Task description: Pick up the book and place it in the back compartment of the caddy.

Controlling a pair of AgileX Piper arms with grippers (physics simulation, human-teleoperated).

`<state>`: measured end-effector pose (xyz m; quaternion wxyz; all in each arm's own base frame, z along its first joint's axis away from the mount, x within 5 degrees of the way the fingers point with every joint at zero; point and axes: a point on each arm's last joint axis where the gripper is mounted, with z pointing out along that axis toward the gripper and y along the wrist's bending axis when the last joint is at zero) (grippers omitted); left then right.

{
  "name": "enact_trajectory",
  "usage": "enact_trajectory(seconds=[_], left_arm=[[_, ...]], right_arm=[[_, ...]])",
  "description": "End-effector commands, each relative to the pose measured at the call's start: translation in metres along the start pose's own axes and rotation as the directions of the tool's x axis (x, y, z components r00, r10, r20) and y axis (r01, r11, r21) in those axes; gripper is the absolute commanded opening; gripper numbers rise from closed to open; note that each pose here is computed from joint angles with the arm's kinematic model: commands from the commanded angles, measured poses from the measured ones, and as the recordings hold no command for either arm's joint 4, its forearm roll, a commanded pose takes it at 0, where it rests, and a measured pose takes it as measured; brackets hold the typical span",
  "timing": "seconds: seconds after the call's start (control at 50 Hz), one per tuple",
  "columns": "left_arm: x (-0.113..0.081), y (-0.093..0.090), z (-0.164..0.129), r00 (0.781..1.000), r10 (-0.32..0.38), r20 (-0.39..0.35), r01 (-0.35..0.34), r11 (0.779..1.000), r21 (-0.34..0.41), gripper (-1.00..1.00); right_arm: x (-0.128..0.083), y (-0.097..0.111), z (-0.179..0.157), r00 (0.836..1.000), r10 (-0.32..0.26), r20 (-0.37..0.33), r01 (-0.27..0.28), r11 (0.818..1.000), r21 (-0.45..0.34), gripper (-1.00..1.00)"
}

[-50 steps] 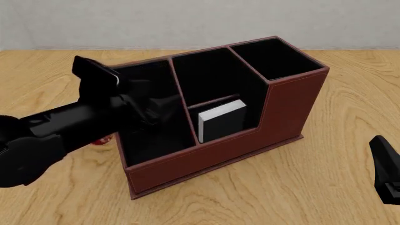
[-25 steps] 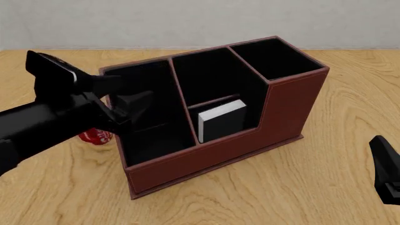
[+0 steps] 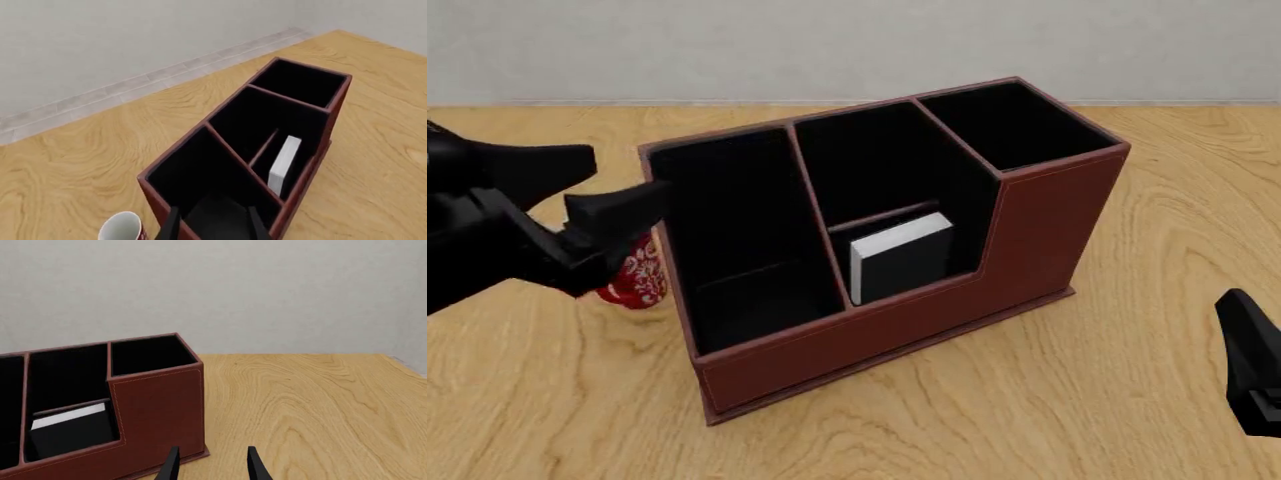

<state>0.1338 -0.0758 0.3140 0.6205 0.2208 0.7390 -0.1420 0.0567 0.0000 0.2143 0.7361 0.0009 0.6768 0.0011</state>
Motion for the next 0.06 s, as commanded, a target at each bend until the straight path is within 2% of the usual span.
enact_trajectory(seconds=[0.02,0.06], left_arm=[[-0.0048,0.0028,-0.0326,1.0,0.011,0.008,-0.011,1.0,-0.02,1.0],[-0.0062,0.003,-0.0369,1.0,0.01,0.009,-0.01,1.0,-0.022,1.0]], right_arm=[[0.0,0.0,0.0,1.0,0.0,0.0,0.0,1.0,0.0,1.0],[0.0,0.0,0.0,1.0,0.0,0.0,0.0,1.0,0.0,1.0]])
